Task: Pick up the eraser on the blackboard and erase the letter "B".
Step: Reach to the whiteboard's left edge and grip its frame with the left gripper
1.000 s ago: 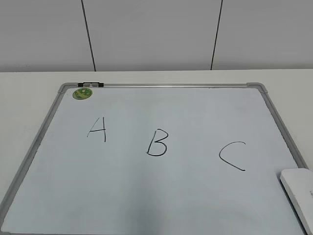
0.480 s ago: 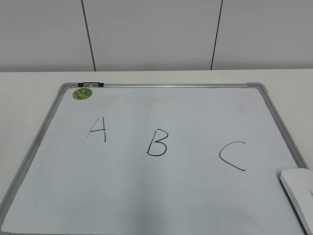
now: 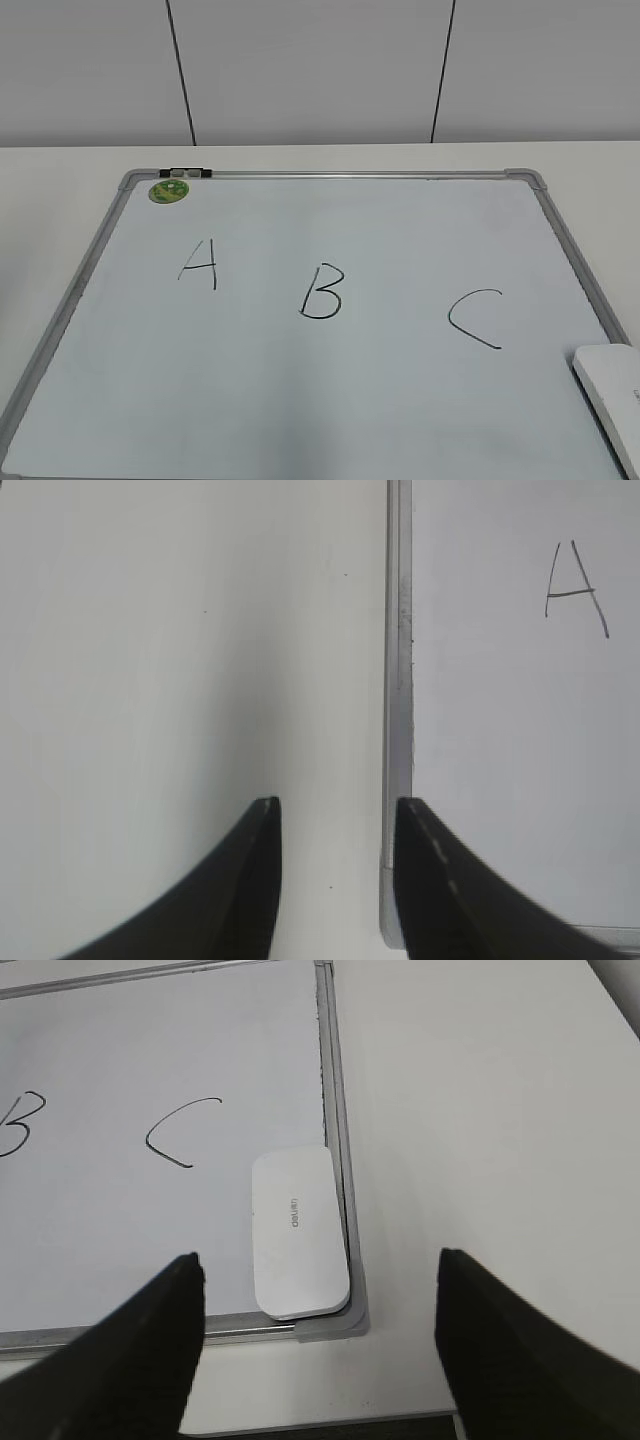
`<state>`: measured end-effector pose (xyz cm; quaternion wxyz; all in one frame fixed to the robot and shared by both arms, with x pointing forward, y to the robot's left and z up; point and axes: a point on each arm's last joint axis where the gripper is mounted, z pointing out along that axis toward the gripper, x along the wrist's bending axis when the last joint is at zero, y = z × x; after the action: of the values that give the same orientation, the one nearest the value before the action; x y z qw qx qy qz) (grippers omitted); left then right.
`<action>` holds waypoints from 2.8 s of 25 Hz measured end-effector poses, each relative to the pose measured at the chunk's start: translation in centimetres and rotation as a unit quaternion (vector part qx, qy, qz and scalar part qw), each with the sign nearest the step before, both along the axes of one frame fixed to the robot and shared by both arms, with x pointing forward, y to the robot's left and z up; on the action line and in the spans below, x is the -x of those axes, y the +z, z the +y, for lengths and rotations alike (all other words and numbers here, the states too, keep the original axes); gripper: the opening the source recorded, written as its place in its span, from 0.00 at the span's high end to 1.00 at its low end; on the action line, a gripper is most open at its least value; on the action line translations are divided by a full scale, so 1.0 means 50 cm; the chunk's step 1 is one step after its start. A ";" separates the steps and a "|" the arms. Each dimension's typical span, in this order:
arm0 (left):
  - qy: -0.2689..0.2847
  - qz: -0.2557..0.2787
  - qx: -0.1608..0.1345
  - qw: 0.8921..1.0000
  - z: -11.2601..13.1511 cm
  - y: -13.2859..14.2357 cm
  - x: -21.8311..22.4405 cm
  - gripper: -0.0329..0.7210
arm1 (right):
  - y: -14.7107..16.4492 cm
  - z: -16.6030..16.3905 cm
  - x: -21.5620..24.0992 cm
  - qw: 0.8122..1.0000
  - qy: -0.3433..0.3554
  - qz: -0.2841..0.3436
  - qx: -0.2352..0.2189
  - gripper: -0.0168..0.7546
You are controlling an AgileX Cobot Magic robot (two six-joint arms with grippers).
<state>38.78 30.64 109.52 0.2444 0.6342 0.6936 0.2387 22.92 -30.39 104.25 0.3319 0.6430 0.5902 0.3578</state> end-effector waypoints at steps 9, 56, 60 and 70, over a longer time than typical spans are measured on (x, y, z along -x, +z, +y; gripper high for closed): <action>0.001 0.083 0.025 0.996 -0.001 -0.021 -0.176 0.59 | 0.000 0.000 0.000 1.000 0.000 0.000 0.000 0.29; -0.057 0.299 0.020 0.952 -0.060 -0.355 -0.518 0.59 | 0.000 0.000 0.000 1.000 0.000 0.000 0.000 0.29; -0.056 0.301 0.020 0.952 -0.060 -0.372 -0.522 0.59 | 0.000 0.000 0.000 1.000 0.000 0.000 0.000 0.29; -0.054 0.307 0.026 0.950 -0.062 -0.382 -0.524 0.66 | 0.000 0.000 0.000 1.000 0.000 0.000 0.000 0.29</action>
<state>65.00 27.52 90.40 0.0488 0.7069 0.7056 0.0009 22.92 -30.39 104.25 0.3319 0.6430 0.5902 0.3578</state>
